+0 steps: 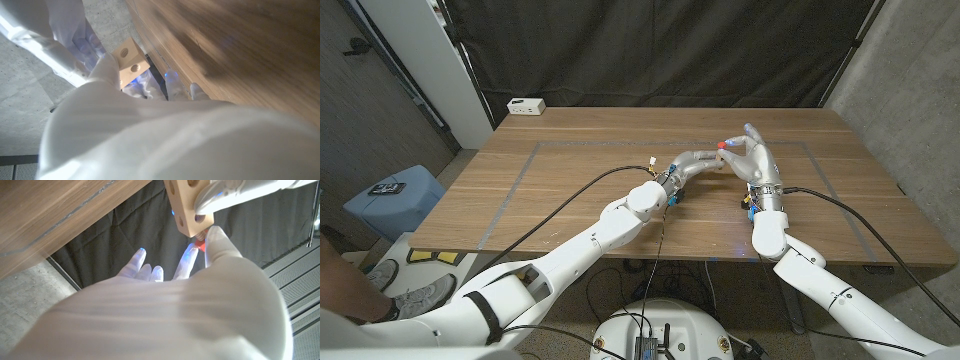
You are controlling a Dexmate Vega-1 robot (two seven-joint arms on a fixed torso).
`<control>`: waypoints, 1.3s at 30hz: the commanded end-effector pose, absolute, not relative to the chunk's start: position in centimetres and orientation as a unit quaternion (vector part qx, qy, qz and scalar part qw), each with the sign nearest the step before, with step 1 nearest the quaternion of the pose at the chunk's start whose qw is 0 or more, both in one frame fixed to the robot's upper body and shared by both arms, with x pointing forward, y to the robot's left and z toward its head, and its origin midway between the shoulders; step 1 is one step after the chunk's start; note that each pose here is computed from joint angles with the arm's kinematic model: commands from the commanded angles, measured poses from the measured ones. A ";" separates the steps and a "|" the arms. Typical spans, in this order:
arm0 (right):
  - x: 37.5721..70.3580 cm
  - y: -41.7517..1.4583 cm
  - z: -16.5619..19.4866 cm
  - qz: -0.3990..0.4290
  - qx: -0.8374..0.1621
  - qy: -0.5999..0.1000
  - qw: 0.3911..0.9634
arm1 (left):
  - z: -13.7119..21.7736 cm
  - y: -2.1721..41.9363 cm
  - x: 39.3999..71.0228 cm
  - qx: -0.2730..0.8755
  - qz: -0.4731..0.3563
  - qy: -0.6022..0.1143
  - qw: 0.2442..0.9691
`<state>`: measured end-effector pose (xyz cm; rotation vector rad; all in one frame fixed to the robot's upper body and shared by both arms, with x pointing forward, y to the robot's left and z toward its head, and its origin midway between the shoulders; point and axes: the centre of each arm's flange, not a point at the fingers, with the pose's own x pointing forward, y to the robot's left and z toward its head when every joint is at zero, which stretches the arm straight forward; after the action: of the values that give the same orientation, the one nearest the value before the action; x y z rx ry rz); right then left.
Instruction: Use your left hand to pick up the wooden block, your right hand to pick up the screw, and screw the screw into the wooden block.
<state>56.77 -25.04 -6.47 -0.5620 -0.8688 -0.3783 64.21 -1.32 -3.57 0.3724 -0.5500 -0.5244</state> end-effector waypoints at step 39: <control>57.4 -25.9 -6.5 -0.172 -0.255 -0.406 0.861 | -3.2 -1.8 64.7 0.187 -0.254 -0.282 0.906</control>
<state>57.22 -25.72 -6.57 -0.5361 -0.8580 -0.3704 64.51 -1.74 -3.31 0.3854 -0.5874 -0.5207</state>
